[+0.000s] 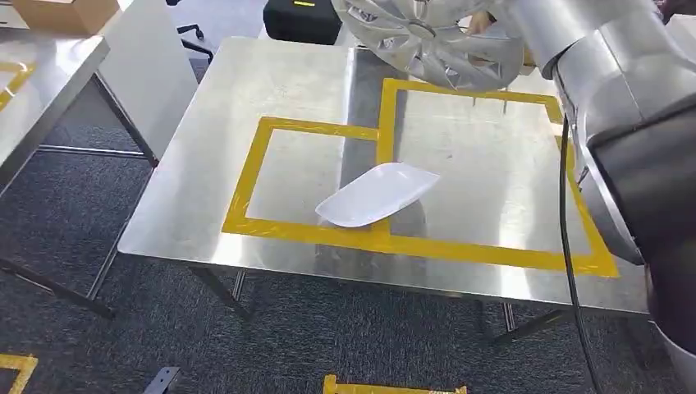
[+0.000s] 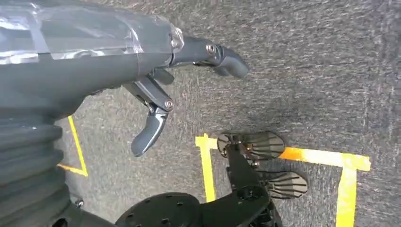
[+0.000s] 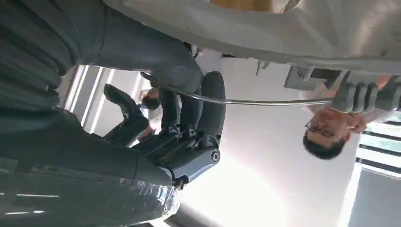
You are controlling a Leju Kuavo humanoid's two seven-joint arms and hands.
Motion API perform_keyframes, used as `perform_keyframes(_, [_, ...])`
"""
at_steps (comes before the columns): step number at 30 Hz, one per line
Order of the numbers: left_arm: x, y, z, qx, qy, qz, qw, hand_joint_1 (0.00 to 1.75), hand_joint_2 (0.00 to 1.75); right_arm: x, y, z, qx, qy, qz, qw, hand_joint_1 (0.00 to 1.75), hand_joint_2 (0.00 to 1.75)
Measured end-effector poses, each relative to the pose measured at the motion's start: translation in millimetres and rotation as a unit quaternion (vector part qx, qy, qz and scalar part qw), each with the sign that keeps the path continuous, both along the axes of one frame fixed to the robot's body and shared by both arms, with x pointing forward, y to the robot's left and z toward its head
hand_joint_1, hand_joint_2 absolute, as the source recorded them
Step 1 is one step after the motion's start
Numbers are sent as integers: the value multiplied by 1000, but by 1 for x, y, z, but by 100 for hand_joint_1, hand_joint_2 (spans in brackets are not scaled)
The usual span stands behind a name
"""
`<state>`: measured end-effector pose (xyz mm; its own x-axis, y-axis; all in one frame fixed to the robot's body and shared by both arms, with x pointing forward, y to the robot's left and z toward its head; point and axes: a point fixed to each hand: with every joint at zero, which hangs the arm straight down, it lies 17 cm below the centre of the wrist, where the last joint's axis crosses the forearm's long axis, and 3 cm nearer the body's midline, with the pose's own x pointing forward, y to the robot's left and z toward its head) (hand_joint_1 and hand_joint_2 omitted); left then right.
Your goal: Take the parts from the cabinet and place them on the table.
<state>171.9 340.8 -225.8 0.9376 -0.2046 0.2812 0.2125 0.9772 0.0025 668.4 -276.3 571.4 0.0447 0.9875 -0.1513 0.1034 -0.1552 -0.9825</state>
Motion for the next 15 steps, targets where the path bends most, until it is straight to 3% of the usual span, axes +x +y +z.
perform_keyframes(6, [2,-1,1,-1,-9,-17,1000,0,175,-3,-4,9,27,1,7,1000,175,175])
perform_keyframes(15, [4,1,1,2,-16,-26,1000,0,175,-5,-56,8,46,5,-50,998,175,175])
